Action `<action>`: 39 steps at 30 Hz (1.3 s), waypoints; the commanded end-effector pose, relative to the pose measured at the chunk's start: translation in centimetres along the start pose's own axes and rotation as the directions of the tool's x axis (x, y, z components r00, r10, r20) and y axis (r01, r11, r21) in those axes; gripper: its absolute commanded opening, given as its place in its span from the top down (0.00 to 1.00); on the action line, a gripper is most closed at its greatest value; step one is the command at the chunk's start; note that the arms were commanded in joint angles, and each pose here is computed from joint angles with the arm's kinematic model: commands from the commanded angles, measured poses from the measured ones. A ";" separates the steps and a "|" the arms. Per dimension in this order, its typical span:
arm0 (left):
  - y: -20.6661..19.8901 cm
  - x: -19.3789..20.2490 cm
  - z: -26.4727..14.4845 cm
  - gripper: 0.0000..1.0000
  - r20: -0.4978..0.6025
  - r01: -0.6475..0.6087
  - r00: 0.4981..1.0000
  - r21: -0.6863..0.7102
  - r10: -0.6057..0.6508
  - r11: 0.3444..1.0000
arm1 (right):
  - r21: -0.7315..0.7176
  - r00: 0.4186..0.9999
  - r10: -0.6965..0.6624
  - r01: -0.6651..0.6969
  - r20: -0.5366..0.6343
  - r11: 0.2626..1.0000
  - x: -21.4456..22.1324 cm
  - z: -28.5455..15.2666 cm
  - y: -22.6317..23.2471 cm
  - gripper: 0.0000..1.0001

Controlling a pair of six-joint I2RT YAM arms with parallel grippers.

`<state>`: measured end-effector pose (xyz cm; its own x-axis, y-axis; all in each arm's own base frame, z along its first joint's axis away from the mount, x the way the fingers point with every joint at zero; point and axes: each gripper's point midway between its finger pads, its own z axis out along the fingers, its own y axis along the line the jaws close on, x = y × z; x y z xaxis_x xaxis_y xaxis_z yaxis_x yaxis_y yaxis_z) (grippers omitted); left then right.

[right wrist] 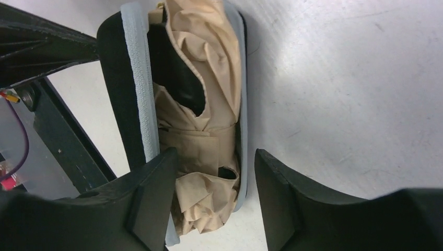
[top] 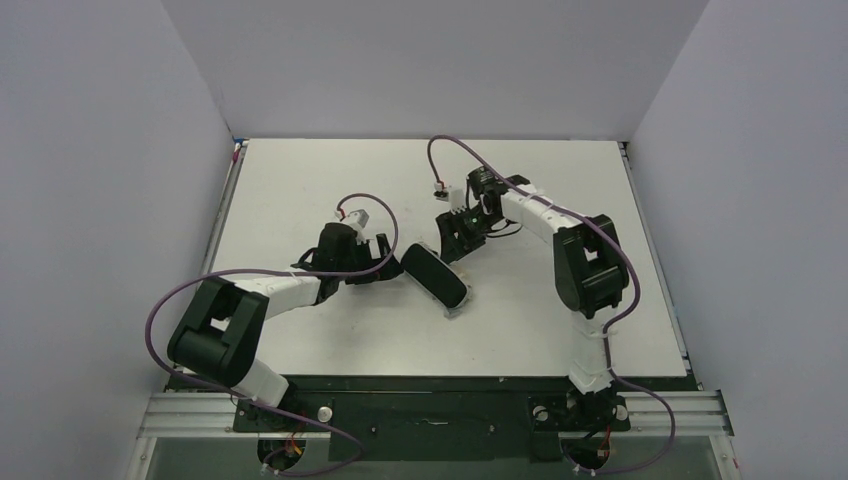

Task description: Open the umbrella

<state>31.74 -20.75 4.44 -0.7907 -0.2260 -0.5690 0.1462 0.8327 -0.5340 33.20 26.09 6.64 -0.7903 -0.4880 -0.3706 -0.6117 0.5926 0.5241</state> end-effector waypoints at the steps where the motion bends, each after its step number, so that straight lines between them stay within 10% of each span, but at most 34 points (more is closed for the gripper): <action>1: -1.4 -1.4 0.3 0.07 0.047 0.005 0.999 0.045 -0.007 0.999 | -0.044 0.991 -0.132 0.133 0.024 0.990 -0.6 -1.5 3.6 0.43; 30: 7.7 -7.3 -7.7 0.03 0.312 0.190 0.939 -0.122 -0.144 0.974 | 0.510 0.920 -0.346 0.390 -0.183 0.767 1.1 0.2 1.2 0.32; 39: 7.8 -7.8 -8.5 0.03 0.340 0.147 0.936 -0.142 -0.092 0.979 | 0.560 0.912 -0.304 0.409 -0.274 0.721 3.2 1.2 -2.2 0.63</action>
<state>33.44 -8.69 8.43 -0.5930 -0.4831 -0.6441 -0.0931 0.8358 -0.5411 30.54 26.07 5.10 -0.5078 -0.7940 -0.3341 -0.8167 0.5671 -0.1063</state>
